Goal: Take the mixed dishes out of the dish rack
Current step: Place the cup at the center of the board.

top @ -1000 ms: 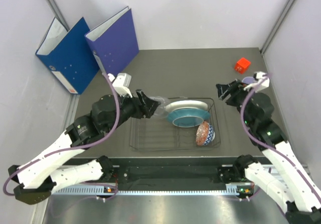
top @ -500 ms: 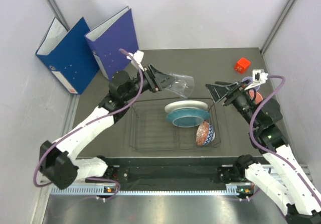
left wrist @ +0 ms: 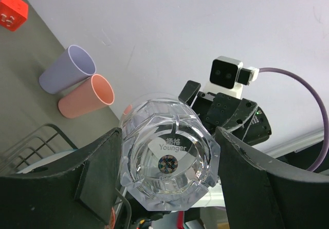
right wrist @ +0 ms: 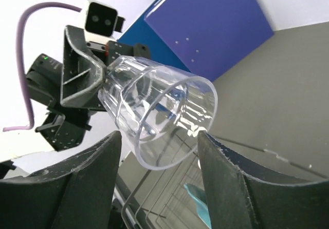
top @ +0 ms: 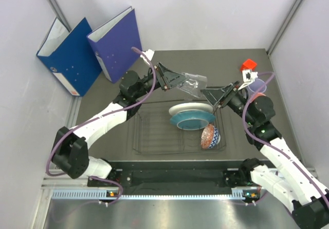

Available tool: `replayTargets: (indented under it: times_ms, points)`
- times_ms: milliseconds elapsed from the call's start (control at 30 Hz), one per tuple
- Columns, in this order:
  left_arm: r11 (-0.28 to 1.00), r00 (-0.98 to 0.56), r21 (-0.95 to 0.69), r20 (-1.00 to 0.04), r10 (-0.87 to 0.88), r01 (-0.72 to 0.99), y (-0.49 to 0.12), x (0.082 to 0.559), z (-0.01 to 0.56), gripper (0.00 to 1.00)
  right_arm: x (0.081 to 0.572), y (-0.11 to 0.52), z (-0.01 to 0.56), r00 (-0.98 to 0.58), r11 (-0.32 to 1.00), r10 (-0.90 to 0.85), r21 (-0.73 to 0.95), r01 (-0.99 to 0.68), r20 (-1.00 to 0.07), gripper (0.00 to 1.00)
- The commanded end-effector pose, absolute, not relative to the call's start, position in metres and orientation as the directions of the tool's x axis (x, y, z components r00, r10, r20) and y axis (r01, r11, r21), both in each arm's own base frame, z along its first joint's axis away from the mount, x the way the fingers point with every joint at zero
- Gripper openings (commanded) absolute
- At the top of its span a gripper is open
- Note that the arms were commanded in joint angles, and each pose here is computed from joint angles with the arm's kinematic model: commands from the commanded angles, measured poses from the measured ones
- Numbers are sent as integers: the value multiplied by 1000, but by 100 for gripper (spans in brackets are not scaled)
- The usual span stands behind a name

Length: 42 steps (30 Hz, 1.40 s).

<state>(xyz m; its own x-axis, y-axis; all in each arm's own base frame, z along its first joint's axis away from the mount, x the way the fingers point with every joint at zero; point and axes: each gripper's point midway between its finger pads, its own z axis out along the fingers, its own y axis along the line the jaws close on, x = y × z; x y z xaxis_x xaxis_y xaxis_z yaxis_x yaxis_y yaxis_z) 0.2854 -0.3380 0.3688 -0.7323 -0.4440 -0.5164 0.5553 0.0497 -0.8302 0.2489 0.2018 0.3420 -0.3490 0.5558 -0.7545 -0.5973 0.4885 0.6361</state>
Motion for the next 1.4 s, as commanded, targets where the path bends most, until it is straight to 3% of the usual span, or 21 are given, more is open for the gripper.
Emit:
replayTargets:
  times_ms: [0,200,300,333,400,467,533,600,633,733,767,967,1067,1367]
  points:
    - [-60,-690,-764,-544,-478,643,-336,274,412,0,240,211,377,-297,412,574,583,-701,-763,60]
    - [-50,-706,-783,-529,-471,620,-338,278,399,0,242,222,381,-309,375,569,575,-727,-762,54]
    - [-48,-710,-787,-527,-467,615,-339,278,396,0,242,225,381,-320,368,563,578,-728,-762,36]
    - [-42,-706,-785,-531,-468,617,-338,278,394,0,242,223,381,-316,374,566,578,-725,-762,20]
    - [-17,-694,-783,-541,-475,622,-336,279,391,0,244,215,383,-280,423,569,567,-707,-773,4]
    - [48,-663,-776,-567,-489,629,-333,285,386,5,253,196,385,-220,508,602,581,-636,-767,0]
    - [117,-632,-765,-598,-494,633,-328,290,381,40,251,177,395,-144,572,616,566,-593,-774,0]
    - [233,-636,-793,-596,-490,563,-319,298,363,74,264,145,395,-65,703,596,559,-439,-800,0]
    - [312,-596,-769,-633,-495,558,-313,307,363,99,268,134,395,-46,747,574,546,-380,-817,0]
    - [540,-554,-743,-662,-504,396,-284,328,336,99,281,81,369,-74,891,451,454,-26,-889,0]
    - [583,-530,-733,-668,-523,350,-275,334,330,99,281,53,386,-5,892,443,441,99,-896,0]
    - [588,-515,-750,-648,-561,303,-258,324,316,99,295,-20,397,31,807,375,343,480,-927,0]
    - [588,-530,-753,-642,-555,295,-258,320,309,99,306,-37,401,28,768,345,300,566,-938,0]
    - [586,-563,-750,-640,-523,308,-263,315,305,99,376,-112,369,-5,602,536,379,703,-844,0]
